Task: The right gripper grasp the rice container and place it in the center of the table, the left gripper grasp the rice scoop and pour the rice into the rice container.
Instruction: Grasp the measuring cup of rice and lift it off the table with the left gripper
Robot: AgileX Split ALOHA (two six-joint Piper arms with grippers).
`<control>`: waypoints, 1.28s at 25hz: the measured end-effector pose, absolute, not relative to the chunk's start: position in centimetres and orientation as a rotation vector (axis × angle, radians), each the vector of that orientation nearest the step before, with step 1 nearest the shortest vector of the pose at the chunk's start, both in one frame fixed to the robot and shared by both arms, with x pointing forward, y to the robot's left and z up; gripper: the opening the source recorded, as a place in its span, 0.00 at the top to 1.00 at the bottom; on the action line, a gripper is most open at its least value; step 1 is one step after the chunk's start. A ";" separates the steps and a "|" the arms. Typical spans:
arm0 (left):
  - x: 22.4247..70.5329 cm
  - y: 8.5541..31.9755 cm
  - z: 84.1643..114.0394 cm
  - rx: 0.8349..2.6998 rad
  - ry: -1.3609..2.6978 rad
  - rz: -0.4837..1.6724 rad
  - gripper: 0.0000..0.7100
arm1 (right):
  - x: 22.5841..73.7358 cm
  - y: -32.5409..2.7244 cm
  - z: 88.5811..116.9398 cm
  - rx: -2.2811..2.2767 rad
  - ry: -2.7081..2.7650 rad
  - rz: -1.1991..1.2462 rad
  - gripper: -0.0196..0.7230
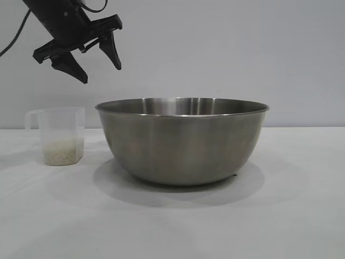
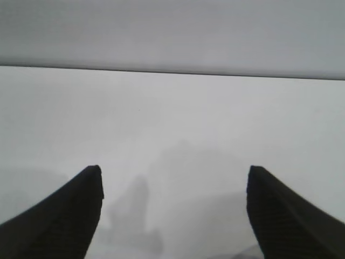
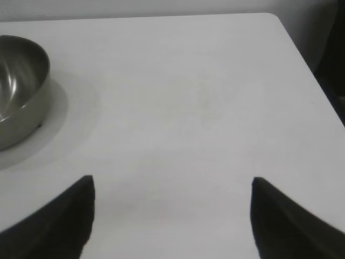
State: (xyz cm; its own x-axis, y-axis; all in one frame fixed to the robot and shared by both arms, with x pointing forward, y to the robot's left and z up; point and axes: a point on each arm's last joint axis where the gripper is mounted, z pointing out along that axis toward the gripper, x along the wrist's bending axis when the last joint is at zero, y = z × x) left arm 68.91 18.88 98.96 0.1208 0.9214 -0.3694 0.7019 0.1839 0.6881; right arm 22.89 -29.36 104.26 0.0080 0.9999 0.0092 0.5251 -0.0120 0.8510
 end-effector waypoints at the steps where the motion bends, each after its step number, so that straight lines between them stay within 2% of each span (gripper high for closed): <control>1: 68.9 18.9 99.0 1.572 1.634 0.335 0.31 | 22.9 -29.4 104.3 1.615 1.594 0.899 0.26; 25: 68.9 18.9 98.9 1.581 1.629 0.341 0.31 | 22.8 -29.4 104.3 1.554 1.676 0.946 0.26; 29: 68.7 19.0 98.8 1.691 1.581 0.381 0.31 | 22.8 -29.4 104.3 1.554 1.676 0.946 0.26; 32: 68.0 19.2 100.2 1.784 1.523 0.416 0.31 | 22.8 -29.4 104.3 1.554 1.676 0.946 0.26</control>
State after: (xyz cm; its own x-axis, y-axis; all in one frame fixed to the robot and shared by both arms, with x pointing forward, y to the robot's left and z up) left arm 67.97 19.21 100.17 0.2419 0.9463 -0.2145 0.7056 -0.0199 0.7083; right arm 22.85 -29.45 104.27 -0.0806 0.9967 0.0092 0.5226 0.0344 0.8519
